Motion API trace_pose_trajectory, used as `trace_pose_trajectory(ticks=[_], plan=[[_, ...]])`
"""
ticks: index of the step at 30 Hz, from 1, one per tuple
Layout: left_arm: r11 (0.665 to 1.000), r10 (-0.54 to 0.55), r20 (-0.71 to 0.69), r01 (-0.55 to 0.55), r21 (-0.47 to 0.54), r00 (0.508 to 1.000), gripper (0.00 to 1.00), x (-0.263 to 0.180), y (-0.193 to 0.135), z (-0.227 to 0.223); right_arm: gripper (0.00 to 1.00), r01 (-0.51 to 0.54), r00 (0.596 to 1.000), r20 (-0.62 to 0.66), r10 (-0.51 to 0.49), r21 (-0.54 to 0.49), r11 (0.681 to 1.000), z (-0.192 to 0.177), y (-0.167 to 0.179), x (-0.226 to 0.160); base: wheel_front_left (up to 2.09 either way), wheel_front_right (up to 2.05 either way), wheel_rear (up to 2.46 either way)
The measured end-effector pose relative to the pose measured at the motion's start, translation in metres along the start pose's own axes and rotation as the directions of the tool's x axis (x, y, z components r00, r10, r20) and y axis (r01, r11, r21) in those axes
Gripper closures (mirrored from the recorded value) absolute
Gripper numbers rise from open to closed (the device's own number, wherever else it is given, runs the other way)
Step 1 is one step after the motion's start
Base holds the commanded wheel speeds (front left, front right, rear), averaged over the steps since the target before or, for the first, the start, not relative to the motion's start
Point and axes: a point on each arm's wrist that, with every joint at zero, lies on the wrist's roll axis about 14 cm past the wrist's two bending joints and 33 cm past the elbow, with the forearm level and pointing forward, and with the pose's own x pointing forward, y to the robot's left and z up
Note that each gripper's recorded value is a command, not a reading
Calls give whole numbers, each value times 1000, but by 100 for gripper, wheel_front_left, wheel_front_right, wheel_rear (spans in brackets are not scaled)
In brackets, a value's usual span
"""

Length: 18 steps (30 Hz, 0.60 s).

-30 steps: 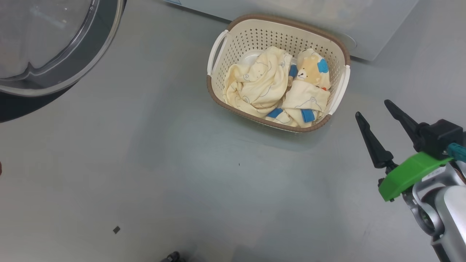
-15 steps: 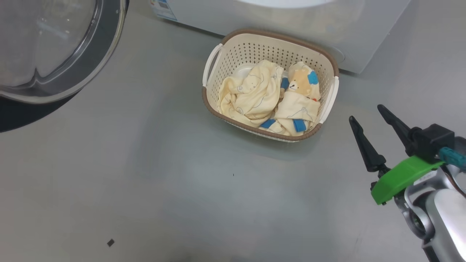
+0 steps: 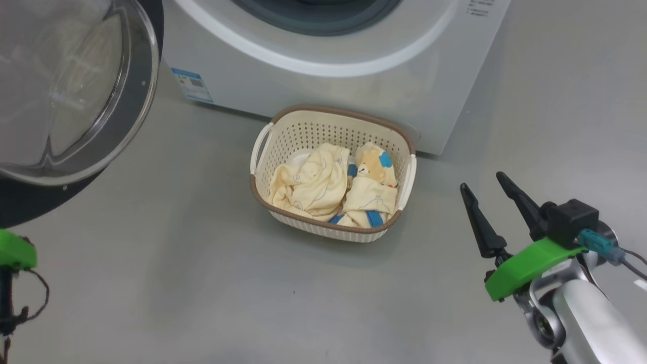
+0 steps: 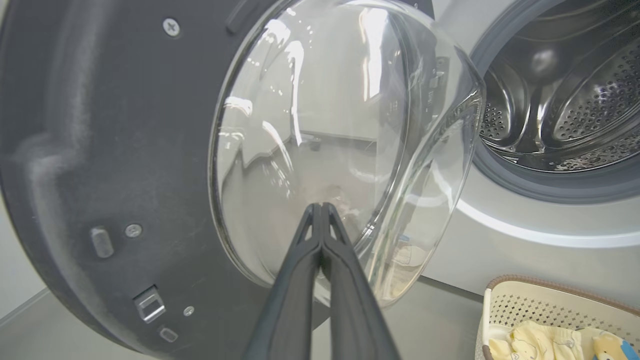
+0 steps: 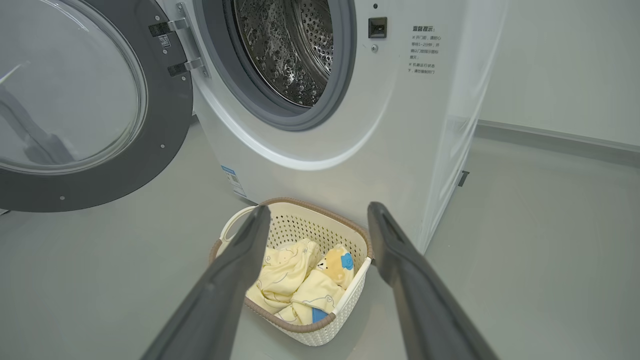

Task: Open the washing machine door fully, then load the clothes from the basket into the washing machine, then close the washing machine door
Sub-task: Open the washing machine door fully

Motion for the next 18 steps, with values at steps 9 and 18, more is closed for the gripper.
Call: trace_pose_trajectory(ticks=[9,18], plan=[[978,-194,57,197,-62,979,100,-36,-75,1,0,91,991,104,-89,-9,996,34,-6,-35,0,0,0],[928,-352,87,359,-97,932,100,-74,-140,13,0,183,971,159,-180,-5,983,49,-17,-74,0,0,0]])
